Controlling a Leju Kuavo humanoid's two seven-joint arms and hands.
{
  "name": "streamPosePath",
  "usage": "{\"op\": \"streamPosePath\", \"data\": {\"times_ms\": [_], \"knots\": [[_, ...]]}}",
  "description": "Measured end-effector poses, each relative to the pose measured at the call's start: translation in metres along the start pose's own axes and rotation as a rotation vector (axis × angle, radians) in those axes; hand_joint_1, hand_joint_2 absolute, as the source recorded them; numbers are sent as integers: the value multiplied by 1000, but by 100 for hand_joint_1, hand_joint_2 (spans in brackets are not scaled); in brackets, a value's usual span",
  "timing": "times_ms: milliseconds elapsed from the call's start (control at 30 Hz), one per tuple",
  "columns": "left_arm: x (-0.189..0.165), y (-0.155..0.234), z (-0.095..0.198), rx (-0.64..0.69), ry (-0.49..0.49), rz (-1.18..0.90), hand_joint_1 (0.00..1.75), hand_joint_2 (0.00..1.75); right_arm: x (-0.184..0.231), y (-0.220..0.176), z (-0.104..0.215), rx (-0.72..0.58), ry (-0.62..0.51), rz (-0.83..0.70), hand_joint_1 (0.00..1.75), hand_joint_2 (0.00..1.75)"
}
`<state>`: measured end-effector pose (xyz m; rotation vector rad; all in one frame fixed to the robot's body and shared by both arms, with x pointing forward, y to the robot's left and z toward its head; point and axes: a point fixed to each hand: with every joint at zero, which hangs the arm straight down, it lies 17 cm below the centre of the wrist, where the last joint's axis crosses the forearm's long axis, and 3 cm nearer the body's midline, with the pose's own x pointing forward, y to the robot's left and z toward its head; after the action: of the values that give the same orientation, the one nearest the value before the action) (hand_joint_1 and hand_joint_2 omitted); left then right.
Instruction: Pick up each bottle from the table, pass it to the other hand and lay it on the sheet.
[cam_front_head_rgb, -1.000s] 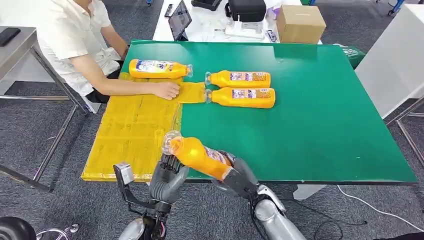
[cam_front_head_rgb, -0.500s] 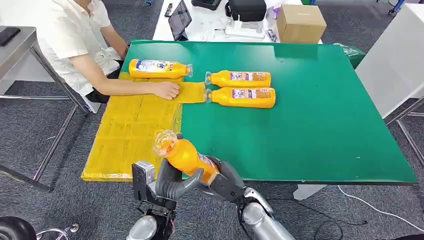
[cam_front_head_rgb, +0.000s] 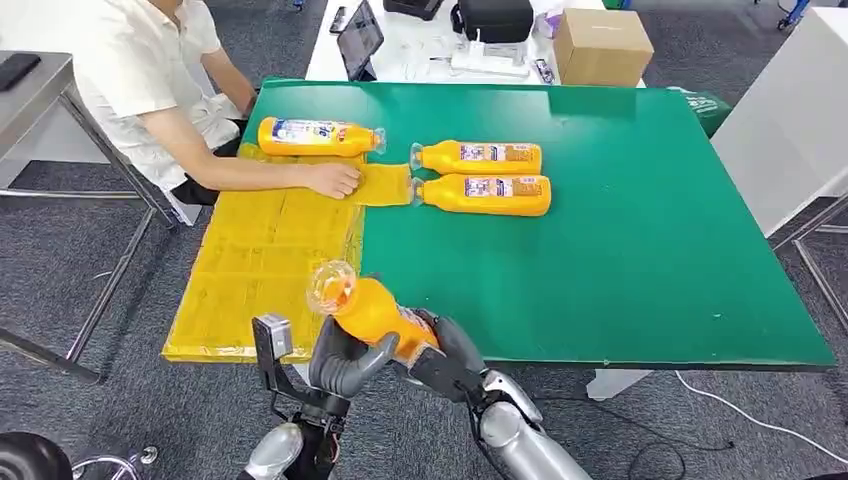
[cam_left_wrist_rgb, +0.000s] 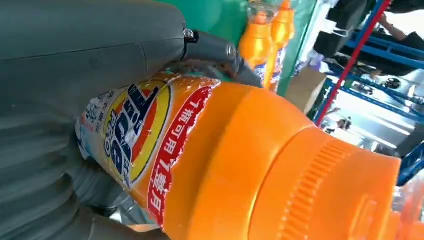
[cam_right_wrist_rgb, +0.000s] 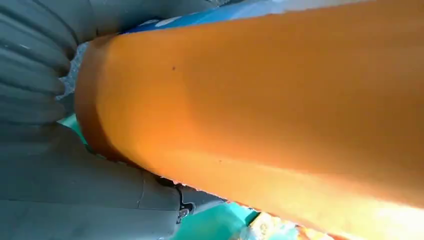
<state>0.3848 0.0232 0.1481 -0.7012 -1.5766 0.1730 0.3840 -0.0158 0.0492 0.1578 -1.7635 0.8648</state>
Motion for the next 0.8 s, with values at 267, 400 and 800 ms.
{"op": "streamPosePath", "data": {"times_ms": [267, 400, 800], "knots": [[1, 7, -1, 18, 6, 29, 175, 175, 3, 10, 2, 22, -16, -10, 0, 175], [4, 11, -2, 34, -9, -2, 175, 175, 5, 16, 3, 35, -24, 0, 0, 0], [18, 23, -5, 105, -84, -140, 175, 175, 21, 21, 5, -6, -100, 196, 0, 0]]}}
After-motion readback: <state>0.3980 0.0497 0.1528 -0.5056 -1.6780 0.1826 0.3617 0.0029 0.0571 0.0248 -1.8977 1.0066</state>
